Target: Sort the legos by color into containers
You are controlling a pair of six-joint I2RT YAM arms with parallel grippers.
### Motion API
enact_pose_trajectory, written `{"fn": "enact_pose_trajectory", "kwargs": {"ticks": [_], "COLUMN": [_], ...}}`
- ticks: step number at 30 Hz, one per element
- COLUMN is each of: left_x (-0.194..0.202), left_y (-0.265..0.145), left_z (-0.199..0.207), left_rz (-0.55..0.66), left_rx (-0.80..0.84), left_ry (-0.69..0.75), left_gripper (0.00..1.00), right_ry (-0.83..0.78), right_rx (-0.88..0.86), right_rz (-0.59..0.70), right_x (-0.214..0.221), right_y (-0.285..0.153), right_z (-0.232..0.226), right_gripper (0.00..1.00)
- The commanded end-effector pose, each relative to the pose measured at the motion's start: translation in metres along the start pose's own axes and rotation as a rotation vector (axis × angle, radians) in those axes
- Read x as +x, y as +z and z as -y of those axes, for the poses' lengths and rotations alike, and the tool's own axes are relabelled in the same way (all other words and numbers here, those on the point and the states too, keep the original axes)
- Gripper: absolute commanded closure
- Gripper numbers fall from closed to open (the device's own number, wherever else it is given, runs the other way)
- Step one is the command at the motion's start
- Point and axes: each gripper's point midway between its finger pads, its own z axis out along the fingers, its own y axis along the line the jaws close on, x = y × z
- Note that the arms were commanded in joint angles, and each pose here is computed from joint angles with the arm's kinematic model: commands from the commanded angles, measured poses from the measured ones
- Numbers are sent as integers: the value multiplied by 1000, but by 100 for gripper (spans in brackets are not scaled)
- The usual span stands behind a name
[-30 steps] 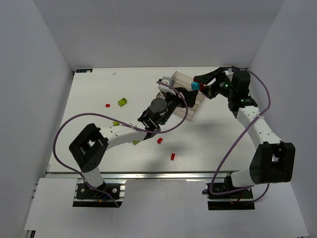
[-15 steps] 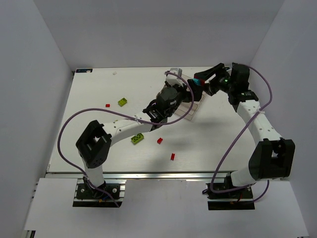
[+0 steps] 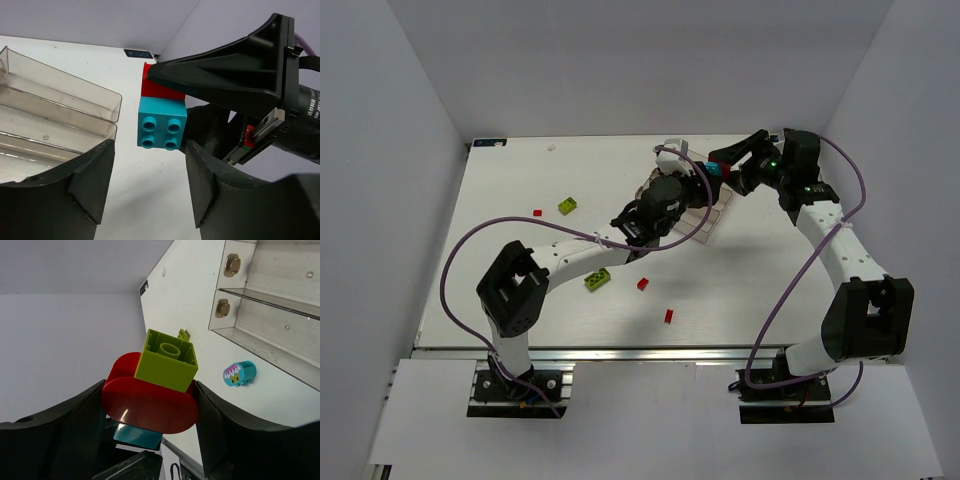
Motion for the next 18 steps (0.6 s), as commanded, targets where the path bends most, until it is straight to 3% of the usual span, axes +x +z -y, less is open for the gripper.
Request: {"fn": "enact_pose_trajectory", "kwargs": {"ticks": [1,18], "left_x": [-14,-28], "left_y": [1,-2], "left_z": [12,9], "left_rz": [27,93], "left_rx": [22,34], "left_ry": [-14,0], "left_gripper": [33,38], "right_ry": [-40,-60], "right_rx": [-56,-61], "right_rz": [-3,-19], "right_x": [0,4], "right_y": [-6,-6], "right_z": [-15,-12], "right_gripper": [100,100]}}
